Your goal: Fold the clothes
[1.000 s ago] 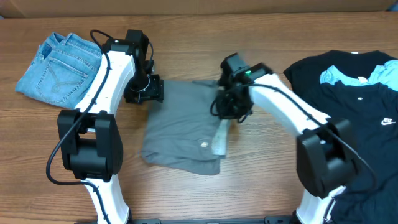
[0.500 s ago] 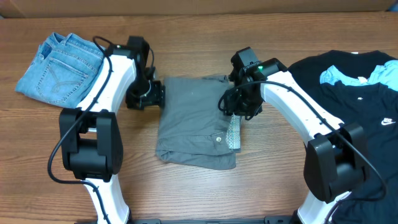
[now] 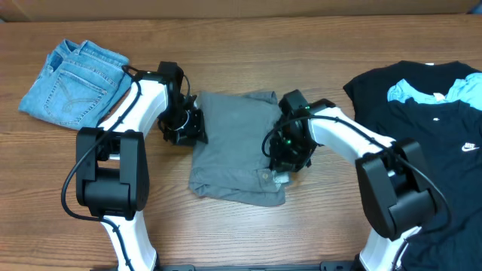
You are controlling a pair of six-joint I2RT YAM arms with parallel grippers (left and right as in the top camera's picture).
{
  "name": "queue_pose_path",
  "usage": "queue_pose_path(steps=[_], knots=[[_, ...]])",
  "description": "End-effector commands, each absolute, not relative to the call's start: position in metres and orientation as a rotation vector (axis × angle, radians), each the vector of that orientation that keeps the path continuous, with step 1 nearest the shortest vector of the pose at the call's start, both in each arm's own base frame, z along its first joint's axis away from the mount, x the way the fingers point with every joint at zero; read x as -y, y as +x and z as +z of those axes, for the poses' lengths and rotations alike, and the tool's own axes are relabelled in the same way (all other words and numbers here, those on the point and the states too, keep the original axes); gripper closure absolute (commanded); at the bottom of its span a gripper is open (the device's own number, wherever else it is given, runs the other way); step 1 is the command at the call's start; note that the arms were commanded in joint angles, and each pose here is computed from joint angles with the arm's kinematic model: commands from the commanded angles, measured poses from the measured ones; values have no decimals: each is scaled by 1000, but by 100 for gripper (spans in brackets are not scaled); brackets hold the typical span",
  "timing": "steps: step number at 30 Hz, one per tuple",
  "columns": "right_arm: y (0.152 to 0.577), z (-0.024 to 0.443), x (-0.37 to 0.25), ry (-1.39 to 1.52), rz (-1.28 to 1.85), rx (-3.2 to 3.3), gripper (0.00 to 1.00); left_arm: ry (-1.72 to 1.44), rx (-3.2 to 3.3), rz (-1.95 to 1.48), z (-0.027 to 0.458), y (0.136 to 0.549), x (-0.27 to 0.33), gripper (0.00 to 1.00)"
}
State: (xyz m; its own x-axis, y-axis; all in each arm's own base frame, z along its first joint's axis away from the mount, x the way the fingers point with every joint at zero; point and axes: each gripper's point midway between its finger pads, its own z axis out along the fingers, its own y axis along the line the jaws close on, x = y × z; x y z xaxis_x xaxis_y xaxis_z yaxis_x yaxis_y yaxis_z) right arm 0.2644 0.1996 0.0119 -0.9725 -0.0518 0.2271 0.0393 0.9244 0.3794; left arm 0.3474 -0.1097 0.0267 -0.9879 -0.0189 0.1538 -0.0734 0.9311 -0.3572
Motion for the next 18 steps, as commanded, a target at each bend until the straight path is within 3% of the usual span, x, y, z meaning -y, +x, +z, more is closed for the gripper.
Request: queue_pose_path(steps=[1, 2, 3, 6, 11, 14, 18], knots=[[258, 5, -198, -13, -556, 2828, 76, 29, 2925, 634, 33, 345, 117, 88], [264, 14, -200, 5, -580, 2853, 76, -34, 2925, 632, 39, 345, 116, 95], [267, 18, -202, 21, -593, 2866, 76, -53, 2924, 633, 45, 345, 115, 94], [288, 52, -198, 80, -588, 3010, 76, -113, 2953, 607, 79, 351, 111, 92], [320, 124, -189, 98, -603, 3274, 64, -187, 3074, 577, 138, 347, 117, 80], [326, 153, -181, 45, -647, 3356, 56, -101, 3070, 429, 141, 331, 114, 72], [329, 167, -168, -14, -669, 3389, 53, -94, 2960, 413, 128, 302, 132, 72]])
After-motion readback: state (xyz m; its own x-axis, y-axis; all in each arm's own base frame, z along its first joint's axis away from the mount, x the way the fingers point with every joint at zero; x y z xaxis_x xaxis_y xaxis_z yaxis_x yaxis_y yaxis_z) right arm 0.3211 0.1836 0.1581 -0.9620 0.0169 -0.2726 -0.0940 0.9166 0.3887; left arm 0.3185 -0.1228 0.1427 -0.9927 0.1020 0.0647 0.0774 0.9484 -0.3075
